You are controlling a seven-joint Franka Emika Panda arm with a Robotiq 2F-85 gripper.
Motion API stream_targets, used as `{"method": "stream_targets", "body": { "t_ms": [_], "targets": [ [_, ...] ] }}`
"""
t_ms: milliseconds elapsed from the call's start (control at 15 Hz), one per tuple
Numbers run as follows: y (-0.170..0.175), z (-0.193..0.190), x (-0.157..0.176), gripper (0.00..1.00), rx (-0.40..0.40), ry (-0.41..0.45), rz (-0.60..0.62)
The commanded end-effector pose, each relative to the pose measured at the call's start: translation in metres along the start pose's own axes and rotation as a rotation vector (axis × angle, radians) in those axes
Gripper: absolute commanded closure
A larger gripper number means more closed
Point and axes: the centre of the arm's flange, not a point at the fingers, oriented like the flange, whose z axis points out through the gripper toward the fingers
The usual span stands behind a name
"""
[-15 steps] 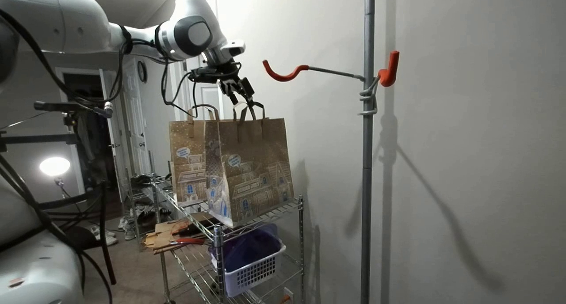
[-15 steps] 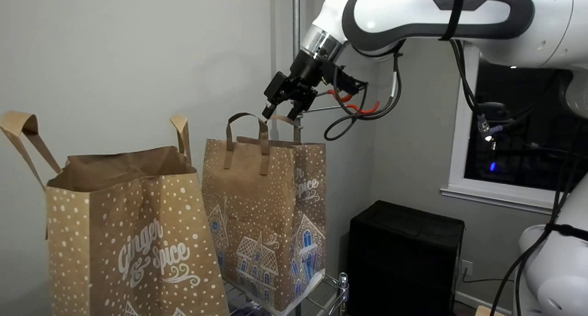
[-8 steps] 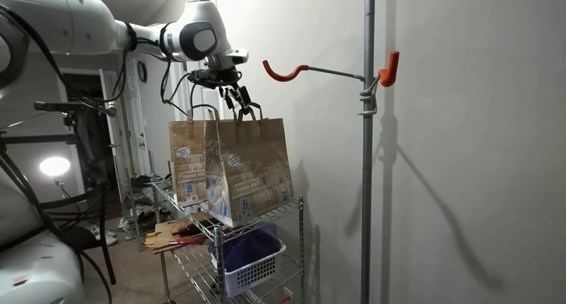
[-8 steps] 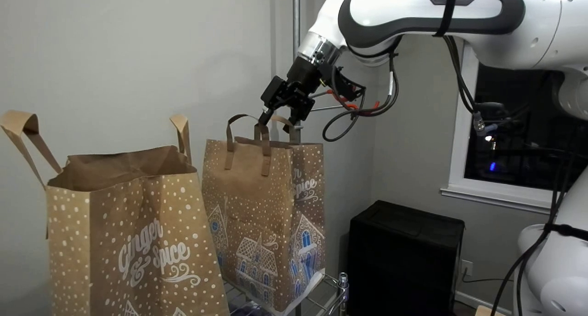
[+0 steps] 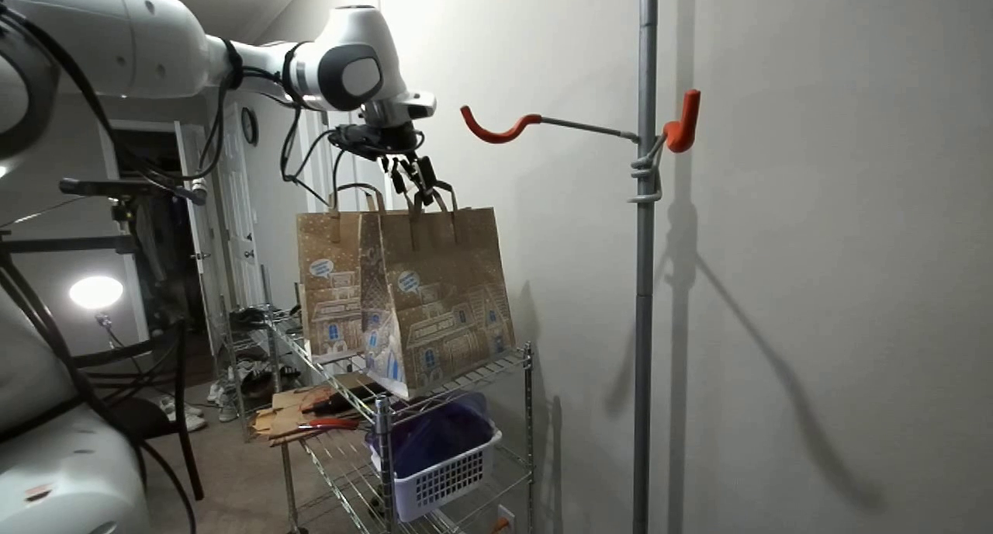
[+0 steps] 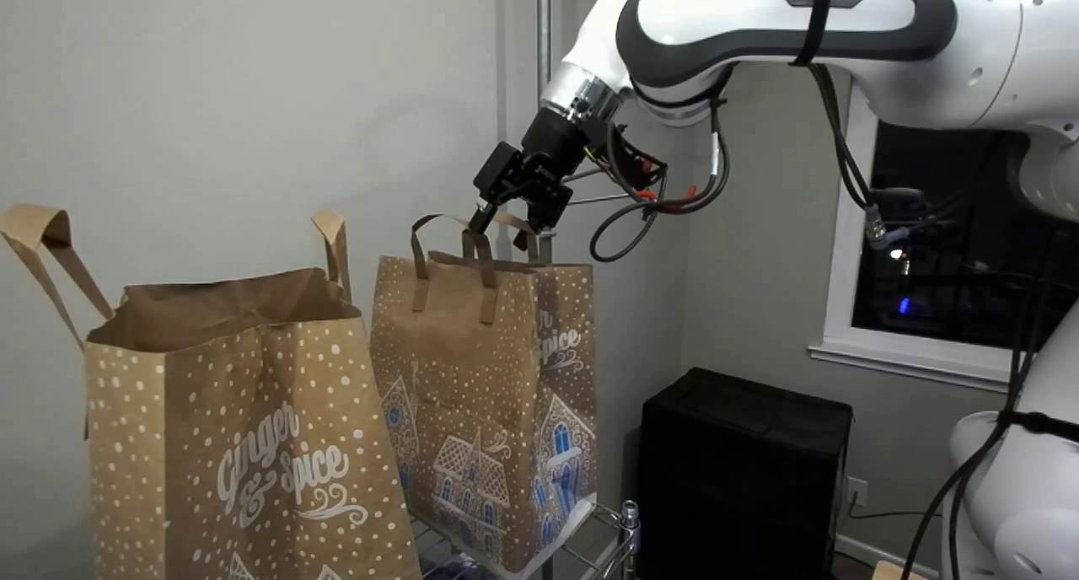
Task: Hang the paper bags on the rack
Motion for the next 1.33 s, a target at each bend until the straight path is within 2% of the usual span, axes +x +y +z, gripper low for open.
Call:
{"method": "stream_targets", "body": {
  "t_ms": [0,200,467,733,800,867,1267],
  "targets": [
    [-0.007,-0.001,-0.004,0.00,0.042,-0.037,-0.106],
    [-0.016,0.007,-0.007,0.00,0.032,-0.047,-0.183],
    [-0.021,0.019,-0.007,0.00,0.003,-0.049,-0.218],
    [-0.030,0.026,-0.002,0.00,-0.111,0.055,-0.208],
    [-0.033,0.026,-0.002,0.25,-0.131,0.082,-0.208],
    [-0.035,0.026,-0.002,0.26,-0.147,0.097,-0.212],
    [-0.043,0.026,-0.005,0.66,-0.229,0.139,-0.191]
  ]
}}
